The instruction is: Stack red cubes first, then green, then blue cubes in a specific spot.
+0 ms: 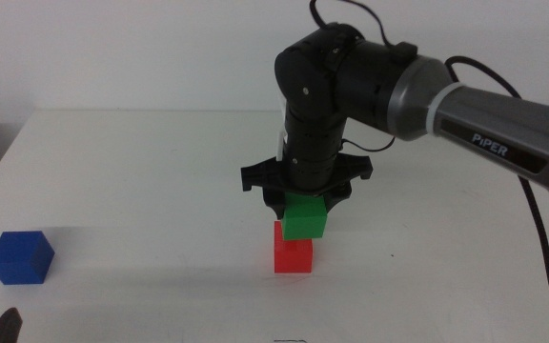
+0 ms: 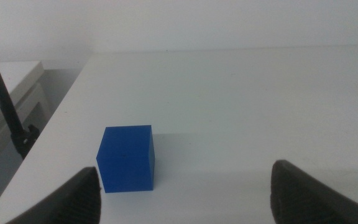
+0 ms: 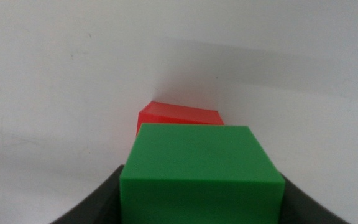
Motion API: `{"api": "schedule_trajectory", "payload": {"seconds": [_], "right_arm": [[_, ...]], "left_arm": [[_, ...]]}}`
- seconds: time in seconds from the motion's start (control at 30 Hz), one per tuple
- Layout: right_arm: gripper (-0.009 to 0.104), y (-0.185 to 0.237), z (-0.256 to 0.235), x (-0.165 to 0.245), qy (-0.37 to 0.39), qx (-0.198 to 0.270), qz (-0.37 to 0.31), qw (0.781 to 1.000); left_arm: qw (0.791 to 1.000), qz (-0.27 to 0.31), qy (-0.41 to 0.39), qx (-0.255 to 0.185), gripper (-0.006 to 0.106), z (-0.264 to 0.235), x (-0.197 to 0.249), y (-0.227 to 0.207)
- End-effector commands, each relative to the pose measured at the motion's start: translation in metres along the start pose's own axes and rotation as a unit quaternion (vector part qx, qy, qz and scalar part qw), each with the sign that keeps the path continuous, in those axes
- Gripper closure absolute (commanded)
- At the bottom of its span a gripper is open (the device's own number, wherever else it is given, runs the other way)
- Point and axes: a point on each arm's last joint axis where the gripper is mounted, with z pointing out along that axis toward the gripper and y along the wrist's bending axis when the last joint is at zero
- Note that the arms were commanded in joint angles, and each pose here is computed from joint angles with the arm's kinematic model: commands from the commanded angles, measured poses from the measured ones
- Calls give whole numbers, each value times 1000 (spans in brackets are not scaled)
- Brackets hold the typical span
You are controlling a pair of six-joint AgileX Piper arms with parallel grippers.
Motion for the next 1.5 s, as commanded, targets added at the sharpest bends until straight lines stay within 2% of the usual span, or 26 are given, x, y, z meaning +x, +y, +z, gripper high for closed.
{"api": "schedule_trajectory", "payload": {"seconds": [0.0, 0.8, 1.47], "right_arm": [[96, -4, -33, 2, -9, 3, 4, 1000], [96, 2, -30, 0, -31, -6, 30, 999], [96, 10, -13, -4, -39, -16, 26, 999]], "left_arm": [[999, -6, -52, 3, 7, -2, -9, 0], [999, -6, -52, 3, 7, -2, -9, 0], [999, -6, -52, 3, 7, -2, -9, 0]]}}
